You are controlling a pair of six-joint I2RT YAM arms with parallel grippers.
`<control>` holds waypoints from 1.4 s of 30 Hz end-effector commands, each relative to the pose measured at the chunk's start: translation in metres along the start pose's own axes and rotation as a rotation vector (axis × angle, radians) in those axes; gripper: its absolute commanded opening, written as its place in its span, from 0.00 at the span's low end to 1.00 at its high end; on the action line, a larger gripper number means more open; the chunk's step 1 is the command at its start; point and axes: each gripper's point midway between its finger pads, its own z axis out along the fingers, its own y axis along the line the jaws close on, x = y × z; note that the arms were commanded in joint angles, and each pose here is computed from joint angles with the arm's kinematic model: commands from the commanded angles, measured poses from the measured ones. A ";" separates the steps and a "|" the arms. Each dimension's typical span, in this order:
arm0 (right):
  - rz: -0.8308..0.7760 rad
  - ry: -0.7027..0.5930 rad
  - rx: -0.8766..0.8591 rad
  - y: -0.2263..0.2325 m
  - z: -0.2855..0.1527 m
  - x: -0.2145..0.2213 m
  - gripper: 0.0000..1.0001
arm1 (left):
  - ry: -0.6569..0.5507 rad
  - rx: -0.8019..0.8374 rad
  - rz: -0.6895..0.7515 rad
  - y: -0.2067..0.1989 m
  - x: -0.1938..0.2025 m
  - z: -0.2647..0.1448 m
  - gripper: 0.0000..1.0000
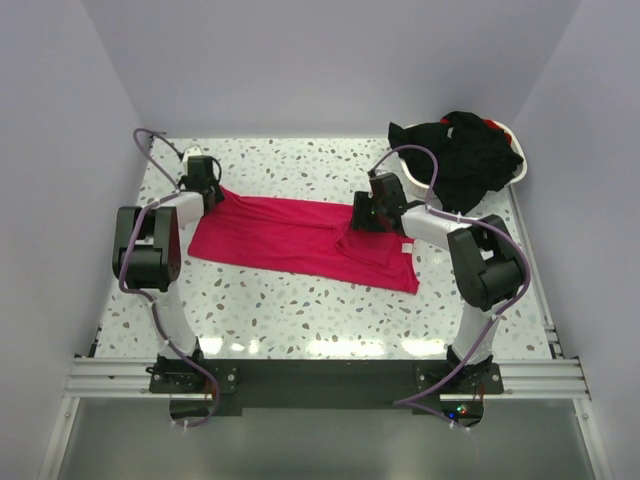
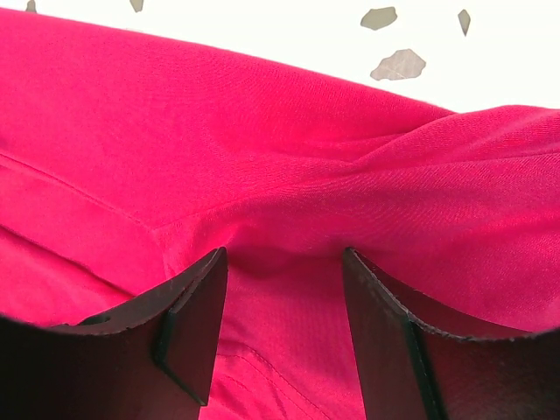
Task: Fold and stack the t-shirts
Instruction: Fold the tshirt
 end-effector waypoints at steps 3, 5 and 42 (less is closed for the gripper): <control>0.001 -0.043 -0.016 0.005 -0.005 -0.010 0.59 | -0.021 0.041 -0.012 -0.010 -0.015 0.005 0.38; 0.001 -0.044 -0.015 0.004 -0.006 -0.010 0.59 | -0.017 0.046 -0.006 -0.011 -0.014 0.006 0.34; -0.021 0.069 0.089 -0.020 0.022 0.020 0.59 | -0.097 -0.028 -0.076 0.029 -0.002 -0.050 0.06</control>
